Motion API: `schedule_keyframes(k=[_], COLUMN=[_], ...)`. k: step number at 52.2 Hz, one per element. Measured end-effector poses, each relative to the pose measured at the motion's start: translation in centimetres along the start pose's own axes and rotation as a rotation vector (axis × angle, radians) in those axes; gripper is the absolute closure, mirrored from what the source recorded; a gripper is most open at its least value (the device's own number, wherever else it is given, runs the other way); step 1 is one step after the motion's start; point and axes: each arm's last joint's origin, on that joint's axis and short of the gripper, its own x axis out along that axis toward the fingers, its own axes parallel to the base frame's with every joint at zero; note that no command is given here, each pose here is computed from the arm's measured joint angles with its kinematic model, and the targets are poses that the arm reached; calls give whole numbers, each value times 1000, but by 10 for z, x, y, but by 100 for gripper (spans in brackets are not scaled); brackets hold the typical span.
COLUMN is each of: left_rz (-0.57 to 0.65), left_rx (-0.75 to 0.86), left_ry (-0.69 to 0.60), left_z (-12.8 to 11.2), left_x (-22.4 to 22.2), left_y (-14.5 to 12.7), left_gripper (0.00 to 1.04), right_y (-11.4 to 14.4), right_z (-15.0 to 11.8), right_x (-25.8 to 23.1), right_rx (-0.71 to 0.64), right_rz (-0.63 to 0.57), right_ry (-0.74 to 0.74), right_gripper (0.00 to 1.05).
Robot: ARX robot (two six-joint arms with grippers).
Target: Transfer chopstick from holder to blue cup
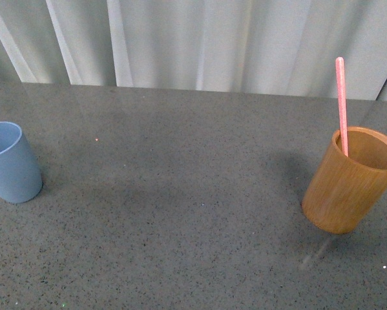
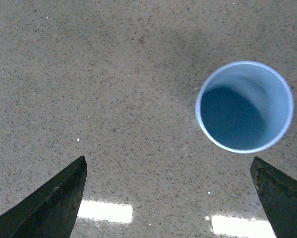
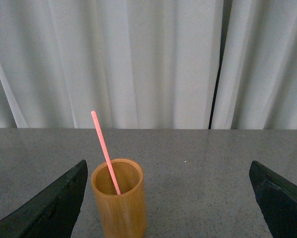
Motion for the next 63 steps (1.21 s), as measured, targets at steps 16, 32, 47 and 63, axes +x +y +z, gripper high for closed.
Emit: schedule_keyframes(k=[16, 32, 47, 63], left_rz=[27, 32, 36, 70], left_rx=[0, 0, -8, -29], left_ry=[58, 82, 99, 156], left_z=[15, 18, 16, 9], left_x=[35, 56, 73, 101], left_y=[1, -9, -18, -20], left_gripper=[7, 7, 7, 7], right_y=[0, 0, 0, 0], right_z=[0, 0, 0, 0], right_x=[0, 0, 0, 0], right_rx=[0, 0, 0, 0], right_rz=[0, 0, 0, 0], right_ry=[0, 0, 0, 0], right_gripper=[10, 10, 10, 10])
